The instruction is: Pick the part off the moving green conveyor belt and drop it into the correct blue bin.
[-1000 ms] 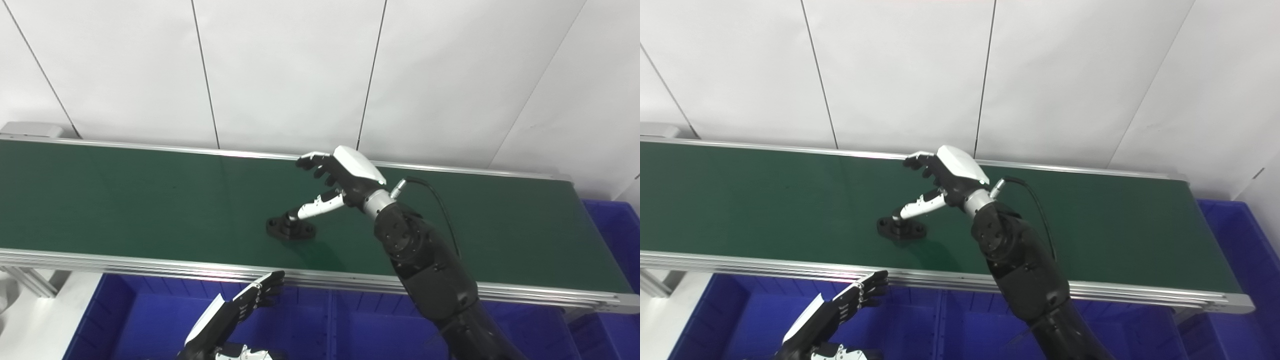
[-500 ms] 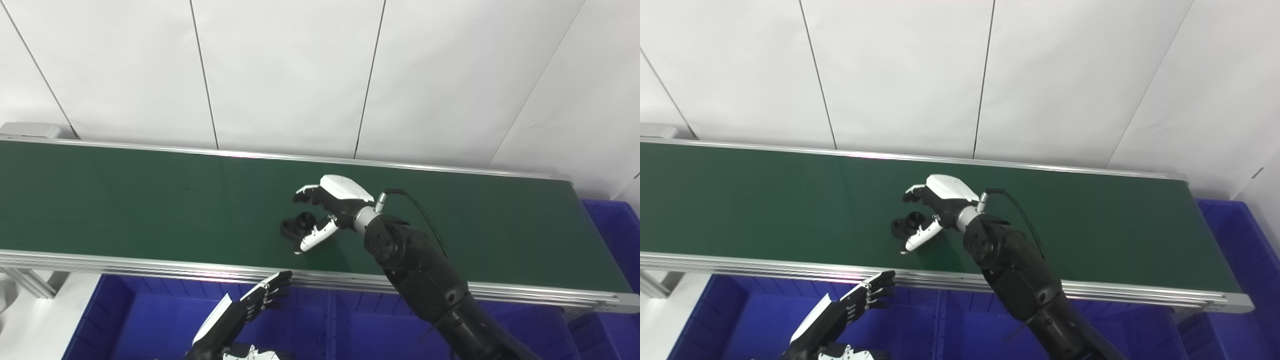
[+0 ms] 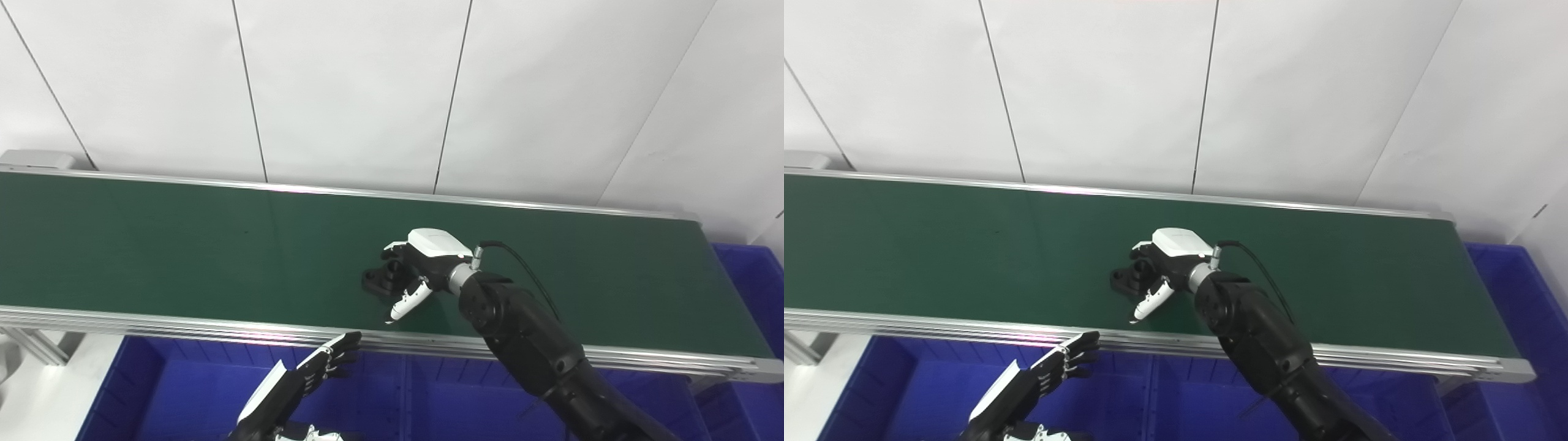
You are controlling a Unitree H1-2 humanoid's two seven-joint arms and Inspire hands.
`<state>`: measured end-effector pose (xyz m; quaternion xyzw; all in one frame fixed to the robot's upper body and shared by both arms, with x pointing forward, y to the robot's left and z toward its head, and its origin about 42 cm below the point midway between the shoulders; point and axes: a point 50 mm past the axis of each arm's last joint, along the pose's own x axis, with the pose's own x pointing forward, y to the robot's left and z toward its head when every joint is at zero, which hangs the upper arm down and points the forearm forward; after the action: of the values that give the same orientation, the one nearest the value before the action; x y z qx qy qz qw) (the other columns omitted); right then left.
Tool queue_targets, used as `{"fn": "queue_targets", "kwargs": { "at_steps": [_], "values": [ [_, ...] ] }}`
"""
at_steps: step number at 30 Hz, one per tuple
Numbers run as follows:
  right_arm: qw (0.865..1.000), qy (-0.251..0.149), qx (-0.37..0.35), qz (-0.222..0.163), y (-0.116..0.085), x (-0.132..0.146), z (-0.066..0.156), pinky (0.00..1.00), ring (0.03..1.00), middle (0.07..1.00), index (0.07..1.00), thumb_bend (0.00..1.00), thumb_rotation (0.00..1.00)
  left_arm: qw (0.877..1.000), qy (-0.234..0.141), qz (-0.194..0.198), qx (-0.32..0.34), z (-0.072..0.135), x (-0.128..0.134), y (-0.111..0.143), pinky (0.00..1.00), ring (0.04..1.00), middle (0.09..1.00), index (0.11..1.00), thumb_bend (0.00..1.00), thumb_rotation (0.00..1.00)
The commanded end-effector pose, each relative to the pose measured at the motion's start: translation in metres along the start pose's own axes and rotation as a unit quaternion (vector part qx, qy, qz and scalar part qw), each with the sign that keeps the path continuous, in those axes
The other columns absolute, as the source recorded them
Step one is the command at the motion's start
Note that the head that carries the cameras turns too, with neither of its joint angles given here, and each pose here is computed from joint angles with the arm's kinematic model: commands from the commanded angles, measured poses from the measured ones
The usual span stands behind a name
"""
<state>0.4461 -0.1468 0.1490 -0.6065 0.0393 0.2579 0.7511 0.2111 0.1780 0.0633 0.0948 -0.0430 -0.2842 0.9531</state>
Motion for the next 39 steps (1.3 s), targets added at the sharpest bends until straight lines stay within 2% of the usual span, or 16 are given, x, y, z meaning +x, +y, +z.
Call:
{"fn": "queue_targets", "kwargs": {
  "at_steps": [1, 8, 11, 13, 14, 15, 16, 18, 26, 33, 39],
  "values": [
    [0.999, 0.003, -0.028, -0.023, -0.020, 0.003, -0.007, 0.73, 0.826, 0.846, 0.838, 0.87, 0.33, 1.000, -0.023, -0.001, 0.006, 0.010, 0.003, 0.002, 0.81, 0.874, 0.913, 0.910, 0.80, 0.34],
    [0.998, 0.008, -0.060, -0.003, -0.019, 0.003, -0.021, 0.68, 0.776, 0.817, 0.794, 0.80, 0.32, 1.000, -0.025, 0.000, 0.003, 0.012, 0.003, 0.001, 0.81, 0.871, 0.912, 0.911, 0.80, 0.33],
    [0.998, 0.005, -0.067, 0.011, -0.012, 0.002, -0.022, 0.65, 0.738, 0.788, 0.771, 0.78, 0.29, 1.000, -0.029, 0.000, 0.004, 0.013, 0.004, 0.002, 0.80, 0.868, 0.912, 0.913, 0.80, 0.34],
    [0.998, -0.005, -0.067, 0.015, -0.008, 0.001, -0.022, 0.55, 0.622, 0.679, 0.713, 0.76, 0.22, 1.000, -0.030, 0.000, 0.002, 0.014, 0.005, 0.001, 0.80, 0.867, 0.911, 0.911, 0.79, 0.32],
    [0.998, -0.011, -0.067, 0.017, -0.005, 0.000, -0.020, 0.53, 0.598, 0.656, 0.701, 0.75, 0.21, 1.000, -0.029, 0.001, 0.001, 0.015, 0.005, 0.001, 0.80, 0.867, 0.911, 0.911, 0.79, 0.31],
    [0.997, -0.019, -0.068, 0.018, -0.002, -0.001, -0.019, 0.46, 0.523, 0.541, 0.605, 0.62, 0.09, 1.000, -0.028, 0.002, 0.001, 0.016, 0.005, 0.001, 0.81, 0.868, 0.910, 0.908, 0.80, 0.32],
    [0.997, -0.026, -0.073, 0.022, 0.003, -0.002, -0.017, 0.41, 0.475, 0.502, 0.562, 0.57, 0.05, 1.000, -0.028, 0.002, 0.001, 0.016, 0.005, 0.001, 0.81, 0.868, 0.909, 0.908, 0.80, 0.31],
    [0.995, -0.037, -0.084, 0.031, 0.009, -0.004, -0.014, 0.37, 0.431, 0.457, 0.539, 0.53, 0.01, 1.000, -0.030, 0.003, 0.002, 0.016, 0.005, 0.001, 0.81, 0.870, 0.910, 0.908, 0.80, 0.32],
    [0.986, -0.065, -0.140, 0.059, 0.031, -0.009, -0.001, 0.36, 0.446, 0.476, 0.501, 0.53, 0.00, 1.000, -0.028, 0.004, 0.000, 0.020, 0.005, 0.002, 0.81, 0.874, 0.914, 0.913, 0.82, 0.33],
    [0.972, -0.125, -0.198, 0.022, 0.045, -0.016, 0.003, 0.32, 0.402, 0.522, 0.507, 0.51, 0.00, 1.000, -0.030, 0.005, 0.003, 0.021, 0.006, 0.002, 0.81, 0.870, 0.909, 0.909, 0.82, 0.33],
    [0.974, -0.154, -0.160, -0.033, 0.037, -0.024, 0.006, 0.26, 0.366, 0.466, 0.550, 0.51, 0.00, 0.999, -0.032, 0.005, 0.003, 0.021, 0.009, 0.001, 0.81, 0.868, 0.908, 0.909, 0.82, 0.34]
  ]
}}
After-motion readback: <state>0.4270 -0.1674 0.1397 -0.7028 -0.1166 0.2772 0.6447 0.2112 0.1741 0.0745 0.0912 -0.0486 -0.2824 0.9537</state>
